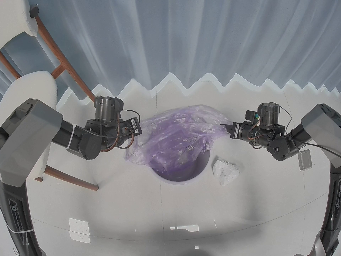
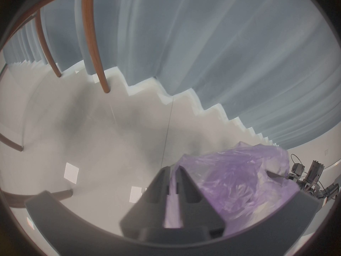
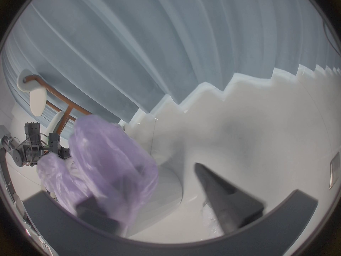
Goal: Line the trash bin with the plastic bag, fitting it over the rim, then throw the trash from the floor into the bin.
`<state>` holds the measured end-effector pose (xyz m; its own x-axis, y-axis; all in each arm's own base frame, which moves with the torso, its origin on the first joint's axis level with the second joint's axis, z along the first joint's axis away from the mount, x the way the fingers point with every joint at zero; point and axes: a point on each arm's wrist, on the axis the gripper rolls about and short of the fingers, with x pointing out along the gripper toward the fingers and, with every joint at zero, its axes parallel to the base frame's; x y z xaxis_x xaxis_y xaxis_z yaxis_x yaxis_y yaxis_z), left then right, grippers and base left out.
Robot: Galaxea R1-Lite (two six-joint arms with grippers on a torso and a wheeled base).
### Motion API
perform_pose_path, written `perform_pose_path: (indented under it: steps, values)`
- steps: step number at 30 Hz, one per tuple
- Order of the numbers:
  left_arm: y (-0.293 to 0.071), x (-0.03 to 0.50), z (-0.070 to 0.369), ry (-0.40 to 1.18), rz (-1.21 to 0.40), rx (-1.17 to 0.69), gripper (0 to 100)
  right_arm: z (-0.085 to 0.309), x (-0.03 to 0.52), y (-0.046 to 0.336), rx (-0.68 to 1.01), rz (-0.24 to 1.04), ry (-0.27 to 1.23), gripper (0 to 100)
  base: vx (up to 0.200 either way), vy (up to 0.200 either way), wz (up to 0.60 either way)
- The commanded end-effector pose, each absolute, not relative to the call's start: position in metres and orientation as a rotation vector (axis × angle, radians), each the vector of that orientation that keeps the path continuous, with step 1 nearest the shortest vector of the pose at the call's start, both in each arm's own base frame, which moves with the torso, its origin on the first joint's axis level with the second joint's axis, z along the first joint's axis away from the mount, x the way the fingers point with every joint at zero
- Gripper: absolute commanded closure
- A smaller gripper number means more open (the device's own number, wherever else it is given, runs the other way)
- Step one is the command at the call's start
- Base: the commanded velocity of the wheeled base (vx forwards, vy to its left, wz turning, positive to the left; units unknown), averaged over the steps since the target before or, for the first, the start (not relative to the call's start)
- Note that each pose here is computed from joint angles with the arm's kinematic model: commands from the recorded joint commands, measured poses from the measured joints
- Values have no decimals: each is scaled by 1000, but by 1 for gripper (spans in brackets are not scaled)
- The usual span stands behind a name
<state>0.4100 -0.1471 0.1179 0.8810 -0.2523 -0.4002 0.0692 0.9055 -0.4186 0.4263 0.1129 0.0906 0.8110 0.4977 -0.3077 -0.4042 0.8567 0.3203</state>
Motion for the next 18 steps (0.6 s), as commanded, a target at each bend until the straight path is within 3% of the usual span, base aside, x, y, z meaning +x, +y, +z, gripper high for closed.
perform_pose_path:
  steps: [1, 9, 18]
  values:
    - [-146, 400, 152, 374, -211, -408, 0, 122, 401, 111, 266, 519, 353, 0, 0, 0, 0]
    - [-164, 370, 173, 346, -289, -402, 0, 151, 353, 128, 378, 609, 501, 0, 0, 0, 0]
    - [-171, 337, 136, 486, -328, -264, 0, 139, 365, 150, 398, 570, 556, 0, 0, 0, 0]
